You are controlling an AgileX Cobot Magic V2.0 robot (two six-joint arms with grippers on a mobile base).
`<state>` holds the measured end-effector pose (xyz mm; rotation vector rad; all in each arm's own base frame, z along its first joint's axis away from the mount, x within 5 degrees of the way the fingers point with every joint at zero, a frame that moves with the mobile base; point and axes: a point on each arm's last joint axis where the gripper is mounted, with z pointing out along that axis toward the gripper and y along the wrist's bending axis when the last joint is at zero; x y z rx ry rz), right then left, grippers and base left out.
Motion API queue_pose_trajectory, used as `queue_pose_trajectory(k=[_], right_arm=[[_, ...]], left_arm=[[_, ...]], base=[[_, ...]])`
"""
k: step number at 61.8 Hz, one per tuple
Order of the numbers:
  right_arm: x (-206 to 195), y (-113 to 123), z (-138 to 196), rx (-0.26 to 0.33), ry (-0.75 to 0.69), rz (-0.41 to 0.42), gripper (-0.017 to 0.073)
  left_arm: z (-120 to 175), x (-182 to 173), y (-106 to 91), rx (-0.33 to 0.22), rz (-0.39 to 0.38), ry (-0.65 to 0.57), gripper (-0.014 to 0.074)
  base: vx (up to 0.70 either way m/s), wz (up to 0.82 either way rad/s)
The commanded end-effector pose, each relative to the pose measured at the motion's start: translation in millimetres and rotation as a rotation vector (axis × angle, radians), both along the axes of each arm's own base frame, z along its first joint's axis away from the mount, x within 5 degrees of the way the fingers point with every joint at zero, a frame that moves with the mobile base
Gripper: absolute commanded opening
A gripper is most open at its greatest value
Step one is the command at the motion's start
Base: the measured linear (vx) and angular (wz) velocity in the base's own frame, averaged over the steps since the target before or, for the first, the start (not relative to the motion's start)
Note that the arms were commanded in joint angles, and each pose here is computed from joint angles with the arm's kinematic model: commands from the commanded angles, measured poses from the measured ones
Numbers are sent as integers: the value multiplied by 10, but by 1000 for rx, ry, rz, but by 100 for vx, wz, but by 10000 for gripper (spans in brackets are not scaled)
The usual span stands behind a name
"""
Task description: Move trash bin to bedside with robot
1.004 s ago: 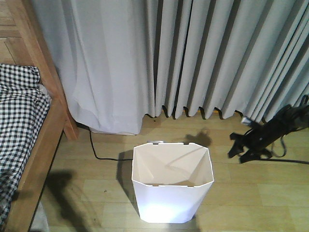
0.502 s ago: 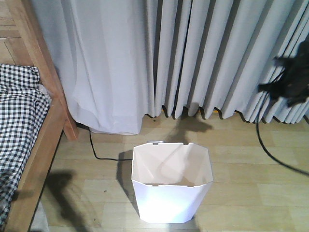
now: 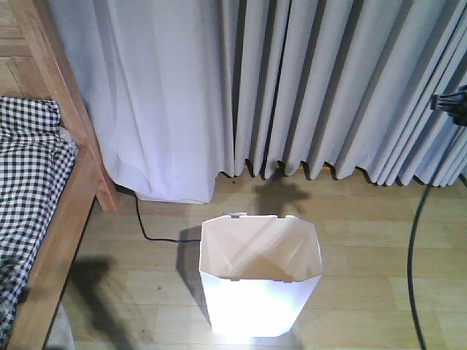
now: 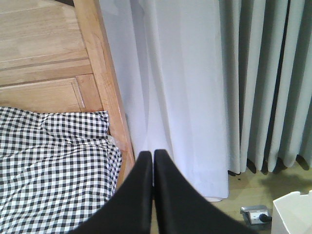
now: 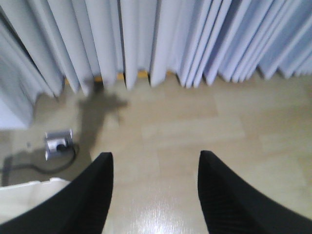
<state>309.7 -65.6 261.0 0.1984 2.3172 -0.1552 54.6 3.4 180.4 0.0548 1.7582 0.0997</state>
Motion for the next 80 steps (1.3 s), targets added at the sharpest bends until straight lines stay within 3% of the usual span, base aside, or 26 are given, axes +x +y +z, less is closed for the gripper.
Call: queue_pose_trajectory(k=[1,10,23,27,36,44,52,73,80], right_arm=[[-283,54,330,-55,-197,18,384],[-700,153,463,-62,-366,15,384],[-1360,291,655,-20,-695,-30,384],[-1497,315,635,-1,-737,-44,384],[-1692,383,557,20,-758,-32,384],[-1805,566,498,66,-712,88,384],[-1976,683,508,7,-682,219,384],[-2089,696,504,9,-668,236,372],[-2088,694,514,-6,-678,240,234]], left_arm=[[-27,12,-14,-13,-16,-54,-6],[-27,12,-14,-13,-16,-54,-6],[-27,12,-14,-13,-16,-54,-6],[-27,12,-14,-13,-16,-54,-6],[-27,12,-14,-13,-16,-54,-6],[-27,12,-14,-13,-16,-54,-6],[-27,12,-14,-13,-16,-54,-6],[-27,12,-14,-13,-16,-54,-6],[-27,12,-14,-13,-16,-54,-6]], base=[[0,0],[0,0],[0,0],[0,0],[0,0],[0,0],[0,0],[0,0],[0,0]])
